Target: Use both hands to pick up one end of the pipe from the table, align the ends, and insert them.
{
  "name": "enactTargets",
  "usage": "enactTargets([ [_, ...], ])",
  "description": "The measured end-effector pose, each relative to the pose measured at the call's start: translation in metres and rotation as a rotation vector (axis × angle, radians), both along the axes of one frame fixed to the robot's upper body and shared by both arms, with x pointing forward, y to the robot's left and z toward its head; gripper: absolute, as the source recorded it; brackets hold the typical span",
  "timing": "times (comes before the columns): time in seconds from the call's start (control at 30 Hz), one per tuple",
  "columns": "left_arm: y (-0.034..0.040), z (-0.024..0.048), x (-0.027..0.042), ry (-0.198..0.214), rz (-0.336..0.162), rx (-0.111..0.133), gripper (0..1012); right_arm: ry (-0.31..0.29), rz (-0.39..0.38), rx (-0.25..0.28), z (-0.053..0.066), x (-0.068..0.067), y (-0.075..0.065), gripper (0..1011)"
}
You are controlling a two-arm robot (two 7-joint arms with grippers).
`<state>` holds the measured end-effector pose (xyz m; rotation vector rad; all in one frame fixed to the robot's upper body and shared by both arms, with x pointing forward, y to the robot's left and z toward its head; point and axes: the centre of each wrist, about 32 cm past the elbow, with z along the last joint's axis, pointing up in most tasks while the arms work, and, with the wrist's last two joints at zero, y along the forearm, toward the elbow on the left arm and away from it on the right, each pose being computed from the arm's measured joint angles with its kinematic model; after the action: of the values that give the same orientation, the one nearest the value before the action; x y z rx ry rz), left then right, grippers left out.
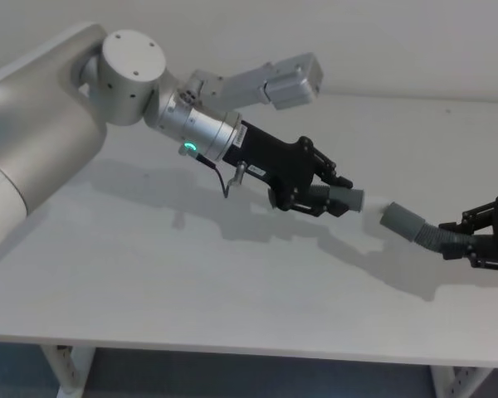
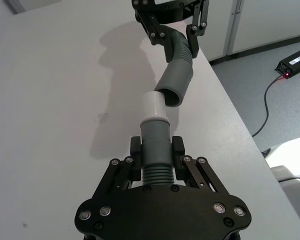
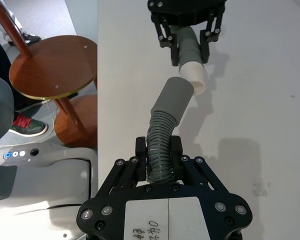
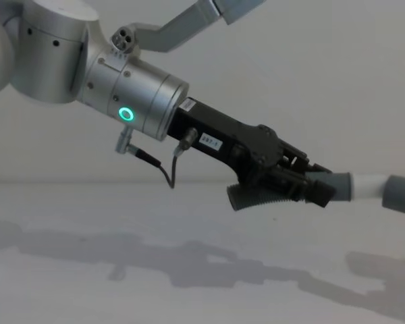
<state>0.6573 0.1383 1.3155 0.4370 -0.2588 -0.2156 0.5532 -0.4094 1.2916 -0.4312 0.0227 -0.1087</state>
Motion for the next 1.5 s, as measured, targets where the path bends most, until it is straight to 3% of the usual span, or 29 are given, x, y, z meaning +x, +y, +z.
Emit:
enactTargets([
  [0.33,-0.0079,0.0026,0.0053,-0.005,-0.027,-0.014,343,0.008,0.002,-0.003,-0.001,0.001,-0.003,273],
  [0.9,-0.0146,0.0048,0.0051,0.021,-0.078,-0.024,343,0.015,-0.025,-0.009,-0.001,0.005,-0.001,270],
  [1.23,-0.0132,0.0089,0.0030,0.032,-0.092,0.018,343,0.013,-0.047,-0.015,0.000,0.007,0.002,270],
  [1.5,-0.0073,0.0132,0.0017,0.015,-0.064,0.080,343,0.010,-0.058,-0.020,0.000,0.008,0.004,270],
])
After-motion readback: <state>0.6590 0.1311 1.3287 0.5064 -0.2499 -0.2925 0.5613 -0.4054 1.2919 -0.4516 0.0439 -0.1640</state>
